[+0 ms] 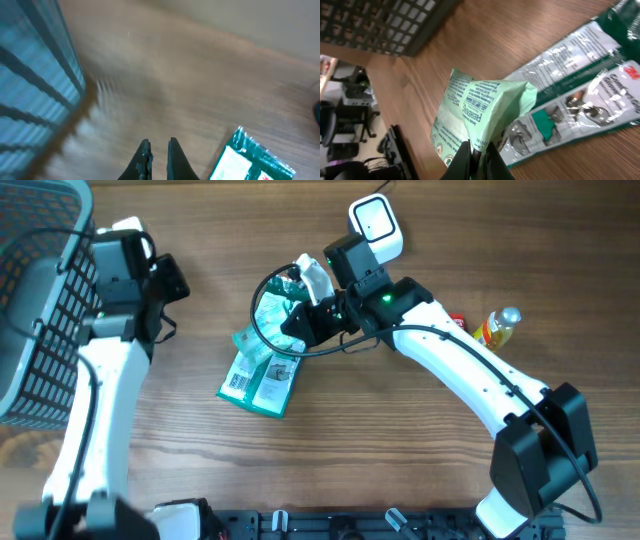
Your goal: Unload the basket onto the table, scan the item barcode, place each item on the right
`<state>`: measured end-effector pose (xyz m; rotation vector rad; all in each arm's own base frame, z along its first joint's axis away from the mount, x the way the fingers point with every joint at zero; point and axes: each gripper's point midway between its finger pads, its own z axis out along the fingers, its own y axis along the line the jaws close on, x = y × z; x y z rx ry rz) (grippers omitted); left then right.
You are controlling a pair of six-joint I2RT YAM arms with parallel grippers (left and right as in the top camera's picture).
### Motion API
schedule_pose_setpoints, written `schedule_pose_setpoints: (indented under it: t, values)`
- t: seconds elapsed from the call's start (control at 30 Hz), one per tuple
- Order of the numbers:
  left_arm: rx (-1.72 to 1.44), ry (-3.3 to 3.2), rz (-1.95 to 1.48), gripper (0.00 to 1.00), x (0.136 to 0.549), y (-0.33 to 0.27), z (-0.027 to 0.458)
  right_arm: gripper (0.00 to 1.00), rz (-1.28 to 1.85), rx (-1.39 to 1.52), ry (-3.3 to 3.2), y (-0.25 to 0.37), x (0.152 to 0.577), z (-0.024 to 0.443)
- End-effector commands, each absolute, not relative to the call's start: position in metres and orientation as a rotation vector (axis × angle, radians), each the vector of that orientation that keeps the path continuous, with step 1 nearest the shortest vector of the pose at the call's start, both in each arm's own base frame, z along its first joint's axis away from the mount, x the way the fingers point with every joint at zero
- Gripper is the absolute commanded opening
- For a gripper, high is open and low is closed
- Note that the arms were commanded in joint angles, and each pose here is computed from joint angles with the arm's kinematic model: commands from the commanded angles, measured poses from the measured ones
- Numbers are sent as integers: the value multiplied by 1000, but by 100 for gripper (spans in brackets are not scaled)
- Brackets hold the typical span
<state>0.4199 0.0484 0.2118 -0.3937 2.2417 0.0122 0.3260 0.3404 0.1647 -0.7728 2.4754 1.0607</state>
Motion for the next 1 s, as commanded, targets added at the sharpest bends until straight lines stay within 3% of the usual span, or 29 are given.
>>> schedule_pose_setpoints:
  t: [0.0, 0.27, 0.3, 0.43, 0.7, 0.8, 0.97]
  values:
    - [-264, 2007, 173, 4, 404, 65, 314, 4, 976, -769, 2485, 336, 331, 161]
    - [-119, 1992, 389, 4, 402, 91, 325, 4, 975, -768, 2494, 335, 330, 159]
    - [-103, 1950, 451, 36, 403, 100, 336, 4, 974, -768, 2497, 335, 330, 159]
    - [-112, 1973, 528, 58, 400, 127, 330, 4, 975, -767, 2497, 335, 330, 159]
    - [-105, 2046, 367, 53, 407, 154, 297, 4, 975, -767, 2497, 335, 330, 159]
    - [-117, 2082, 344, 56, 410, 163, 281, 4, 975, -765, 2497, 335, 330, 159]
    - [-105, 2141, 282, 49, 421, 163, 253, 4, 975, -766, 2495, 335, 330, 159]
